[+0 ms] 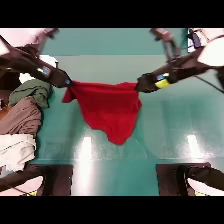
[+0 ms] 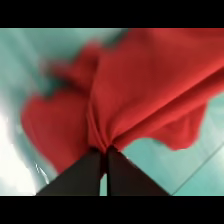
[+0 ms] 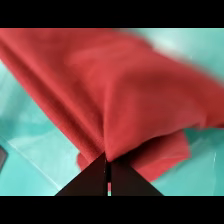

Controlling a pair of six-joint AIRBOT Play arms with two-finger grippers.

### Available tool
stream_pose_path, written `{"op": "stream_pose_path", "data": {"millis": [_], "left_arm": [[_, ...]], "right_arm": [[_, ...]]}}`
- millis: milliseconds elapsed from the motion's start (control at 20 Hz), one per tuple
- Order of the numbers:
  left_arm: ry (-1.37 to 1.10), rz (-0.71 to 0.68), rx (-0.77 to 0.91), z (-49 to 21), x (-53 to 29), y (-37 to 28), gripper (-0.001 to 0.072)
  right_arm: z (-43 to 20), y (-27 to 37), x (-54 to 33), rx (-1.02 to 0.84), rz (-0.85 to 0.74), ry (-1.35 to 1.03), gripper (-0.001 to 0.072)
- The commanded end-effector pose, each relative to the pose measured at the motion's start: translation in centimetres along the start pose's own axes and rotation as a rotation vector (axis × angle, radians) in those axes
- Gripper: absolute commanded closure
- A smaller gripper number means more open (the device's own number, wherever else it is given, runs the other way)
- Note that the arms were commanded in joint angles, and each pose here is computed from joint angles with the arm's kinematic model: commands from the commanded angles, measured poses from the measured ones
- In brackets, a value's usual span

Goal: Fold the shirts.

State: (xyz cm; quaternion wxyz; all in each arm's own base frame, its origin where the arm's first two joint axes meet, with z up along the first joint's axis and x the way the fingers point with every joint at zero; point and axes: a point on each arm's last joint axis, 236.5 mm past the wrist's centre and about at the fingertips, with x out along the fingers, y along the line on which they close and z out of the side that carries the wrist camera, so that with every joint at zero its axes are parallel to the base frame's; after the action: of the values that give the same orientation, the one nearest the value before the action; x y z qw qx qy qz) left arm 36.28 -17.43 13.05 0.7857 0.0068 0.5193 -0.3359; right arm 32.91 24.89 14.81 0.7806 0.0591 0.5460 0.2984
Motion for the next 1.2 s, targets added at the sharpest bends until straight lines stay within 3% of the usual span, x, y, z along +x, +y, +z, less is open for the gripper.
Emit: {"op": "stream_pose_path", "data": {"millis": [0, 50, 300, 450, 750, 950, 1150], "left_arm": [[0.134, 0.006, -0.077, -2.4, 6.3, 3.9, 0.0403], [0.129, 0.026, -0.090, -2.2, 6.6, 4.5, 0.0149], [0.063, 0.155, -0.142, 0.0, 3.0, 7.2, 0.0156], [0.056, -0.031, -0.265, -0.8, 3.9, 4.8, 0.0156], [0.193, -0.146, -0.477, -10.0, 10.2, 3.2, 0.0155], [0.098, -0.345, -0.616, -11.7, 12.6, -0.7, 0.0156], [0.066, -0.335, -0.665, -12.9, 16.1, -2.7, 0.0156]], "right_arm": [[0.9, -2.5, 5.8, 0.045, -0.013, 0.060, 0.0697], [1.3, -3.2, 6.6, 0.060, -0.018, 0.055, 0.0697], [2.4, -5.8, 5.9, 0.113, -0.041, 0.021, 0.0697], [3.2, -6.3, 3.8, 0.122, -0.049, -0.031, 0.0697], [3.7, -6.9, 1.9, 0.134, -0.058, -0.075, 0.0697], [3.9, -6.7, 1.9, 0.129, -0.055, -0.084, 0.0697], [4.0, -6.7, 1.9, 0.129, -0.054, -0.088, 0.0697]]}}
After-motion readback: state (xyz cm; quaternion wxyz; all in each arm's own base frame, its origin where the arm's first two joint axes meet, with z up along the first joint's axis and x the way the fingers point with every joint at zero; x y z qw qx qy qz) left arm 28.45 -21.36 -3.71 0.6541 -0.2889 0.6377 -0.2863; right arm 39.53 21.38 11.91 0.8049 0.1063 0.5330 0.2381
